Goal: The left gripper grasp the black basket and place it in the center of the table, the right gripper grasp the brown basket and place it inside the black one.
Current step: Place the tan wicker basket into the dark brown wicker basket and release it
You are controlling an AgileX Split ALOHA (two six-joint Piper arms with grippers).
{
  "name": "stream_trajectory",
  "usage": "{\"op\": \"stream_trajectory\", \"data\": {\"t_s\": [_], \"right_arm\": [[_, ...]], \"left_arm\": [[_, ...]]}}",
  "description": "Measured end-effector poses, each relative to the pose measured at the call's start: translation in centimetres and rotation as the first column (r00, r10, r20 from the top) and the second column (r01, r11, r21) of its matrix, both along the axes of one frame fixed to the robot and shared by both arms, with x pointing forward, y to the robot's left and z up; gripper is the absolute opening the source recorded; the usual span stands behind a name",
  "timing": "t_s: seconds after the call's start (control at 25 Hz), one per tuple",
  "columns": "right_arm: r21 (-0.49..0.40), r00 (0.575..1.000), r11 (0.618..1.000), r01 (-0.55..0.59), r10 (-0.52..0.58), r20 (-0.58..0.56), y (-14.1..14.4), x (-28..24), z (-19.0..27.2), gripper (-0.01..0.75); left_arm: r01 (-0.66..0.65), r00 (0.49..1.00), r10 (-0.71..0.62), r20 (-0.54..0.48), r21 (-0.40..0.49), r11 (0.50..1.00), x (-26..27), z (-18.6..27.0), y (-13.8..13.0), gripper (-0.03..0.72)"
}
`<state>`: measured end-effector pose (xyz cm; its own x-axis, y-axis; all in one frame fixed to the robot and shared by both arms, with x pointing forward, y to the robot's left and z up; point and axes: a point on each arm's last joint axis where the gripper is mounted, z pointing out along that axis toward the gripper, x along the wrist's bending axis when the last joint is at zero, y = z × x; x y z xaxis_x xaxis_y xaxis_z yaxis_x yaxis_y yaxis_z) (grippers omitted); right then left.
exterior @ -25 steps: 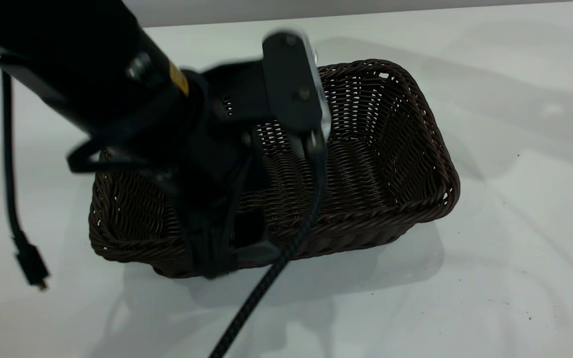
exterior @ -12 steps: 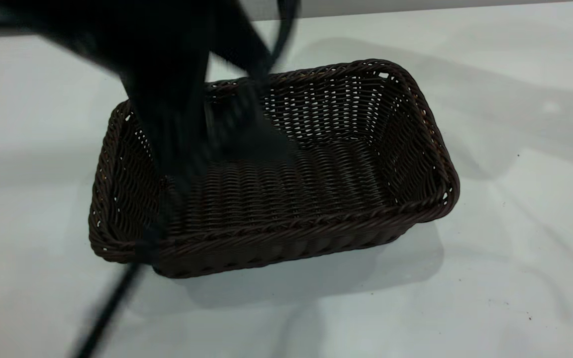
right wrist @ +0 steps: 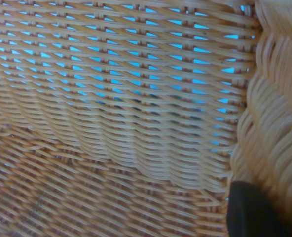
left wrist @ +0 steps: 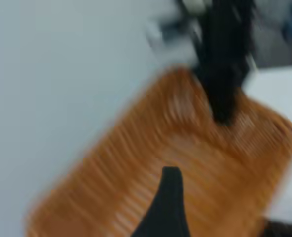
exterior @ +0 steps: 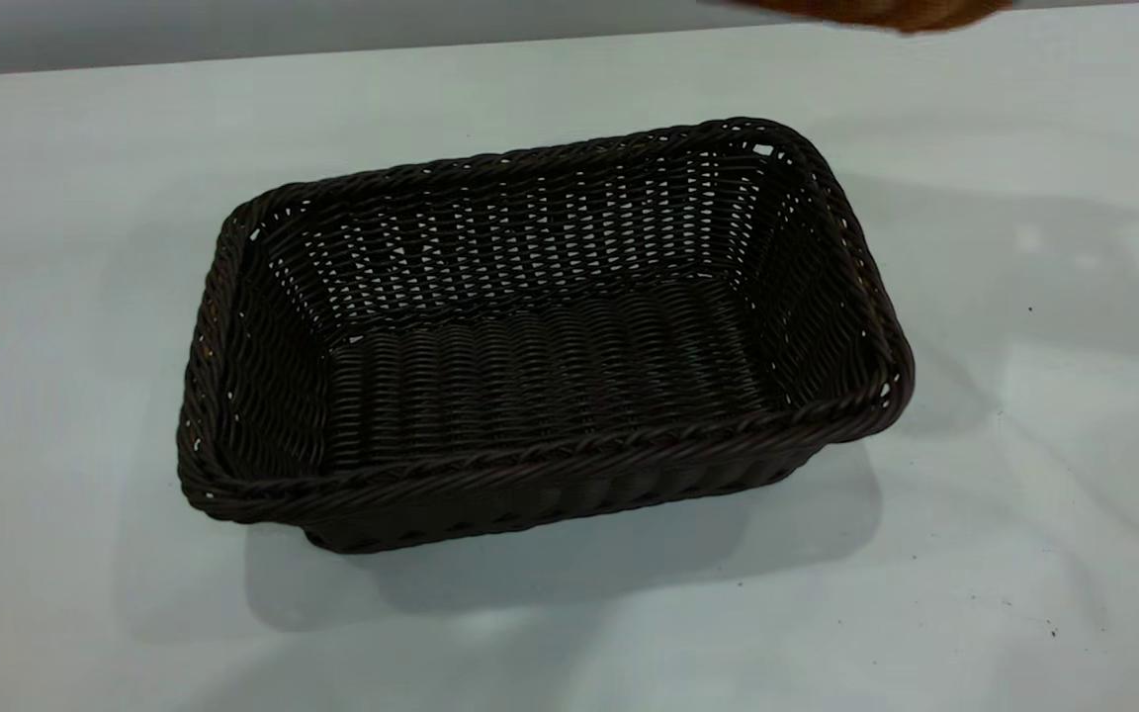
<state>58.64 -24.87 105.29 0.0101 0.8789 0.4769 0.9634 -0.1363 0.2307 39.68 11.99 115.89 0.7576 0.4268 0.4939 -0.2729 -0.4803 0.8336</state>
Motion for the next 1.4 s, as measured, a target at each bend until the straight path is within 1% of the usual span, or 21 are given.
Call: {"op": "stream_trajectory", "data": {"t_s": [0.12, 0.28, 0.44, 0.56, 0.72, 0.96, 1.08, 1.4], "right_arm": [[-0.033, 0.997, 0.997, -0.075, 0.075, -0.013, 1.6, -0.2, -0.6, 0.099], [-0.046, 0.976, 0.977, -0.207, 0.203, -0.083, 4.1, -0.7, -2.1, 0.099], [-0.039, 0.966, 0.972, -0.232, 0.225, -0.123, 5.0, -0.4, -3.4, 0.099], [-0.039, 0.956, 0.966, -0.256, 0.247, -0.158, 5.2, -0.6, -4.0, 0.099], [-0.03, 0.941, 0.954, -0.299, 0.29, -0.174, 5.6, -0.9, -4.1, 0.099], [0.037, 0.929, 0.947, -0.319, 0.32, -0.186, 6.2, -0.7, -4.9, 0.099], [0.049, 0.919, 0.942, -0.332, 0.334, -0.209, 6.9, -0.6, -5.7, 0.099], [0.051, 0.875, 0.91, -0.412, 0.411, -0.256, 9.1, -1.1, -7.6, 0.099]], "left_arm": [[0.0, 0.999, 0.002, 0.036, -0.038, 0.999, 0.0, 1.7, 0.0, 0.618], [-0.001, 0.997, 0.008, 0.083, -0.089, 0.996, 0.0, 3.8, 0.1, 0.618], [-0.003, 0.994, 0.015, 0.107, -0.116, 0.993, 0.0, 4.8, 0.2, 0.618], [-0.002, 0.994, 0.014, 0.105, -0.114, 0.993, 0.0, 4.8, 0.1, 0.614], [-0.002, 0.994, 0.014, 0.105, -0.112, 0.994, 0.0, 4.7, 0.1, 0.607], [-0.002, 0.994, 0.014, 0.107, -0.111, 0.994, 0.0, 4.7, 0.1, 0.606], [-0.002, 0.994, 0.014, 0.108, -0.11, 0.994, 0.0, 4.7, 0.1, 0.606], [-0.002, 0.994, 0.014, 0.108, -0.11, 0.994, 0.0, 4.7, 0.1, 0.606]]}}
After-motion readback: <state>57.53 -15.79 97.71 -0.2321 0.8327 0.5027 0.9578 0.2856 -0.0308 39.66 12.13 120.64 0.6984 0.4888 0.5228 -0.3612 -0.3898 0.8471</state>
